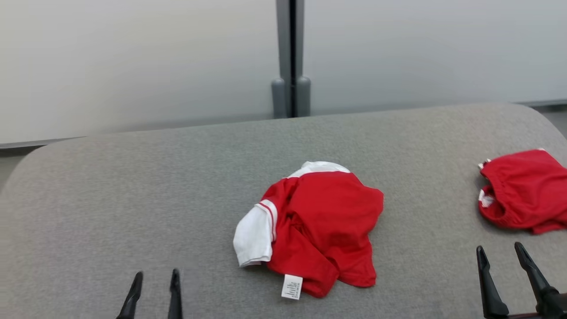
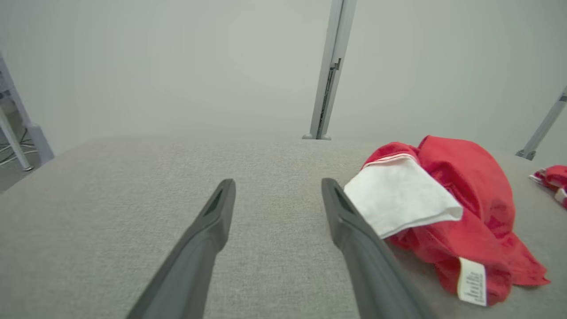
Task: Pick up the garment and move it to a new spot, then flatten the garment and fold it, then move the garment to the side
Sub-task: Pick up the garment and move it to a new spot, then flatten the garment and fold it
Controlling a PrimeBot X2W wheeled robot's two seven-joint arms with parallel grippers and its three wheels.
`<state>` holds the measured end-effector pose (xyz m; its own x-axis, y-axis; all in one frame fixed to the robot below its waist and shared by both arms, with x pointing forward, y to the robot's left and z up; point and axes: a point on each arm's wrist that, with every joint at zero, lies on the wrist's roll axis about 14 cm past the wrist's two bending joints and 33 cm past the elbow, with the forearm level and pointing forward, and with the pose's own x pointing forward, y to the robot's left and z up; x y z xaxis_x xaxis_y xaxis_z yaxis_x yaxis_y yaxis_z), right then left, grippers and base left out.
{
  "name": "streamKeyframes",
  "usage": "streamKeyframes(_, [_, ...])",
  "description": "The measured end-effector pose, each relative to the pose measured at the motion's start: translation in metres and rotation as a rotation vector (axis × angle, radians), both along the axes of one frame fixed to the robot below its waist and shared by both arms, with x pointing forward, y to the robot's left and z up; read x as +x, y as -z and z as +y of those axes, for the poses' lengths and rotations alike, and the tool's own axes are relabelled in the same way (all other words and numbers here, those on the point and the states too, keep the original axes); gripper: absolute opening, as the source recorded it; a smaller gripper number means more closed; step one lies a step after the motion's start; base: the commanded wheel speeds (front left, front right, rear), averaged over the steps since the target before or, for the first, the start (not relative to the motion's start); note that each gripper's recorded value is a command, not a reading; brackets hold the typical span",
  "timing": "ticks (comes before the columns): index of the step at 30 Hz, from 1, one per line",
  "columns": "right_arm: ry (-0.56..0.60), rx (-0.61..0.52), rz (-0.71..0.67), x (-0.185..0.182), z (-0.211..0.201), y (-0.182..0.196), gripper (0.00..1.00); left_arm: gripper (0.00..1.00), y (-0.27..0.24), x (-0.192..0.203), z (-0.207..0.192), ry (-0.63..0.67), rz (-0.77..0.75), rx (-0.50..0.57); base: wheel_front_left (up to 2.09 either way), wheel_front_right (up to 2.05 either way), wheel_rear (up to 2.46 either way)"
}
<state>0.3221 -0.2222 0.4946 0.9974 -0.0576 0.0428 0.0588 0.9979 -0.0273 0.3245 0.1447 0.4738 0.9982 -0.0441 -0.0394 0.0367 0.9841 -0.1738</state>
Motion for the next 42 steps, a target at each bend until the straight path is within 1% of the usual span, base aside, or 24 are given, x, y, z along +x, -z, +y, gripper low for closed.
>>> streamKeyframes(2, [-0.019, 0.005, -0.004, 0.000, 0.006, -0.001, 1.00, 1.00, 0.002, -0.014, 0.019, -0.056, 0.005, 0.027, 0.00, 0.00, 0.00])
streamKeyframes(6, [-0.066, 0.026, -0.019, 0.002, 0.020, -0.004, 1.00, 1.00, -0.001, -0.033, 0.049, -0.141, -0.009, 0.043, 0.00, 0.00, 0.00])
streamKeyframes(9, [-0.104, 0.035, -0.026, 0.004, 0.032, -0.006, 1.00, 1.00, -0.002, -0.044, 0.061, -0.174, -0.021, 0.043, 0.00, 0.00, 0.00])
streamKeyframes(14, [-0.143, 0.037, -0.036, 0.005, 0.045, -0.009, 1.00, 1.00, -0.006, -0.050, 0.068, -0.189, -0.041, 0.042, 0.00, 0.00, 0.00])
streamKeyframes(23, [-0.158, 0.045, -0.028, 0.005, 0.050, -0.007, 1.00, 1.00, -0.002, -0.050, 0.066, -0.174, -0.030, 0.041, 0.00, 0.00, 0.00])
streamKeyframes(36, [-0.149, 0.048, -0.017, 0.004, 0.048, -0.003, 1.00, 1.00, 0.002, -0.043, 0.063, -0.146, -0.020, 0.043, 0.00, 0.00, 0.00])
streamKeyframes(39, [-0.141, 0.049, -0.017, 0.004, 0.046, -0.003, 1.00, 1.00, -0.001, -0.036, 0.047, -0.083, -0.031, 0.019, 0.00, 0.00, 0.00])
streamKeyframes(42, [-0.133, 0.050, -0.021, 0.005, 0.044, -0.004, 1.00, 1.00, 0.002, -0.027, 0.008, 0.048, -0.025, -0.022, 0.00, 0.00, 0.00])
